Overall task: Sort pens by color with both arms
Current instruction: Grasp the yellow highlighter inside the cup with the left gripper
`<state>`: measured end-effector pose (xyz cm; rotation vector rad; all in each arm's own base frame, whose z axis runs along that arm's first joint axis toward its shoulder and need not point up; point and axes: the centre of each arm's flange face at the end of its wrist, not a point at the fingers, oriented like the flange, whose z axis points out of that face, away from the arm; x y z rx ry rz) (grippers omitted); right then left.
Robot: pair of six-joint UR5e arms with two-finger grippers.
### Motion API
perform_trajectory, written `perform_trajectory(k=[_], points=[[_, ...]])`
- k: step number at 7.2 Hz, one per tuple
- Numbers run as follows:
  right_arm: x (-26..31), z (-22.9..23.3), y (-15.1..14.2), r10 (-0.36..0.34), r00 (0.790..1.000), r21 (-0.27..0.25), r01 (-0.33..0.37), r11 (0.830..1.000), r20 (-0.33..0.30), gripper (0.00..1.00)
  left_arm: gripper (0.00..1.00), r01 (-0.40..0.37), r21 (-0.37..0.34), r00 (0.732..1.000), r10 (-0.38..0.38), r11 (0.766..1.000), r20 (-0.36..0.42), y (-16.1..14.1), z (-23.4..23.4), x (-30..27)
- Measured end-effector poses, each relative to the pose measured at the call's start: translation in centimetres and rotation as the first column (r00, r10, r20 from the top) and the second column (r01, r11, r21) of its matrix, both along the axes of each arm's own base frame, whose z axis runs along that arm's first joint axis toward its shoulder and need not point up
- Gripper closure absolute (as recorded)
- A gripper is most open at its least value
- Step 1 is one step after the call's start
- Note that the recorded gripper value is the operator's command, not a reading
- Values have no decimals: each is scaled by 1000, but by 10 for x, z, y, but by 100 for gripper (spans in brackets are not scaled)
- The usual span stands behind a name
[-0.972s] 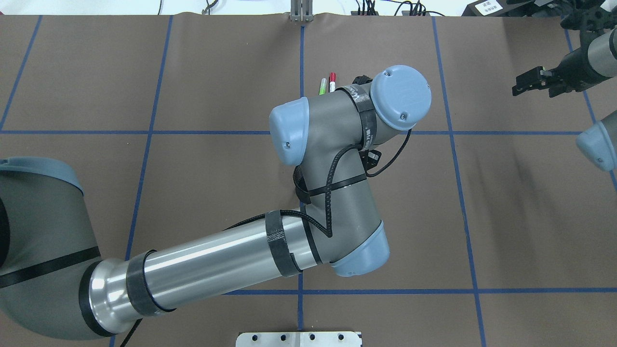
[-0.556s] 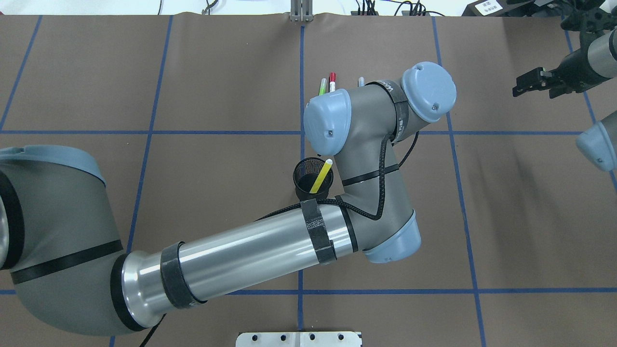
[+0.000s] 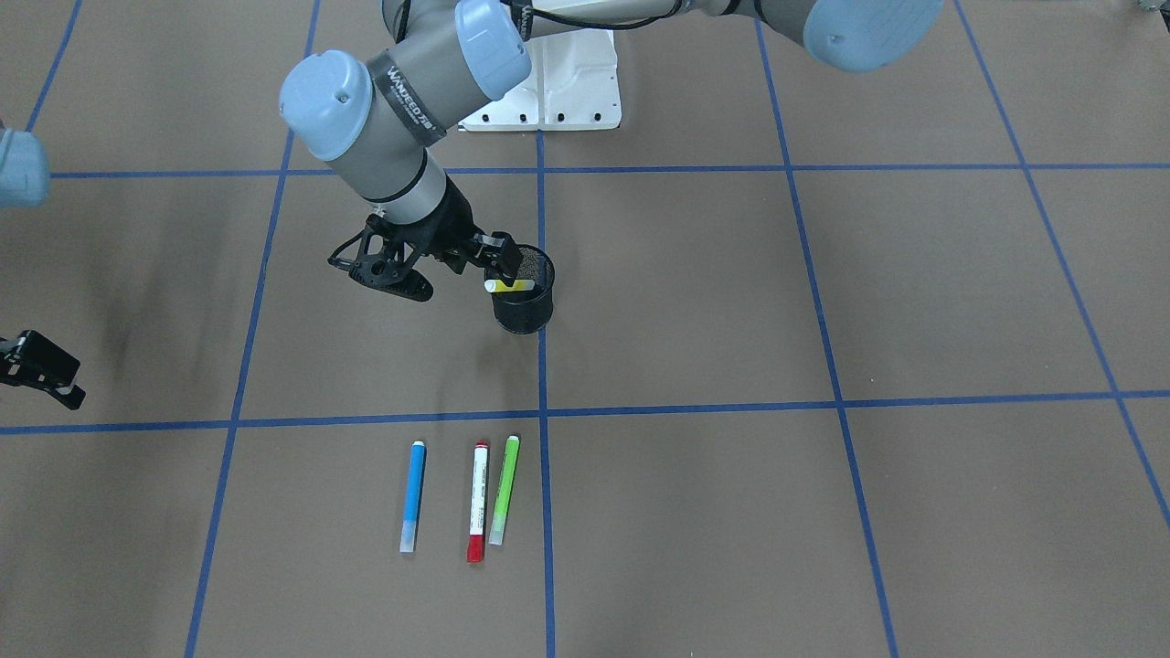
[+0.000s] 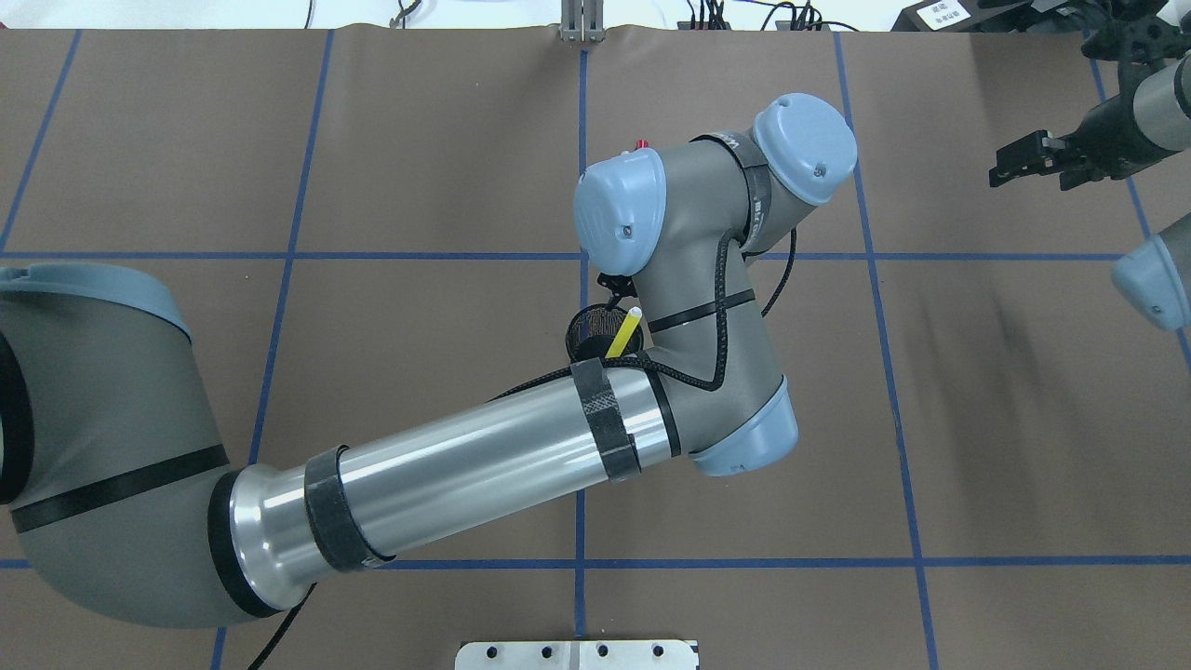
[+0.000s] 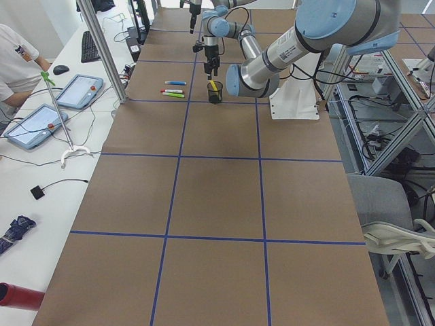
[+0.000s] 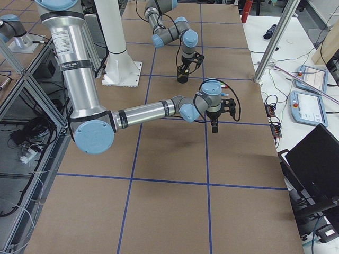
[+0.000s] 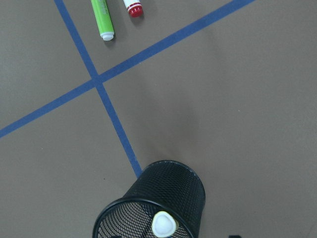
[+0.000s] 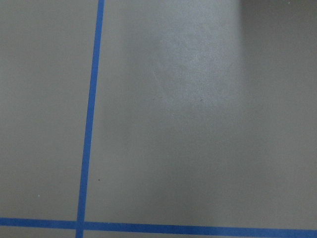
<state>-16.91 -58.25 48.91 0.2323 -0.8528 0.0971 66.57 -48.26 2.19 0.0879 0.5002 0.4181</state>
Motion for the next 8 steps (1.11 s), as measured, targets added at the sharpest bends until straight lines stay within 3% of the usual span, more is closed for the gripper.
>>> perform_trajectory(k=[2, 3, 4, 8], points=[[0, 0, 0, 0, 1000, 0, 0, 1000, 0, 0, 23, 1, 9, 1000, -1, 1000, -10, -10, 5, 0], [0, 0, 0, 0, 1000, 0, 0, 1000, -1, 0, 30, 0, 10, 1000, 0, 1000, -10, -12, 9, 2], [0, 0, 0, -1, 1000, 0, 1, 1000, -1, 0, 30, -1, 8, 1000, 1, 1000, -8, -13, 12, 4], [-1, -2, -2, -1, 1000, 3, 1, 1000, 0, 0, 60, -5, 2, 1000, 5, 1000, -4, -11, 18, 6]])
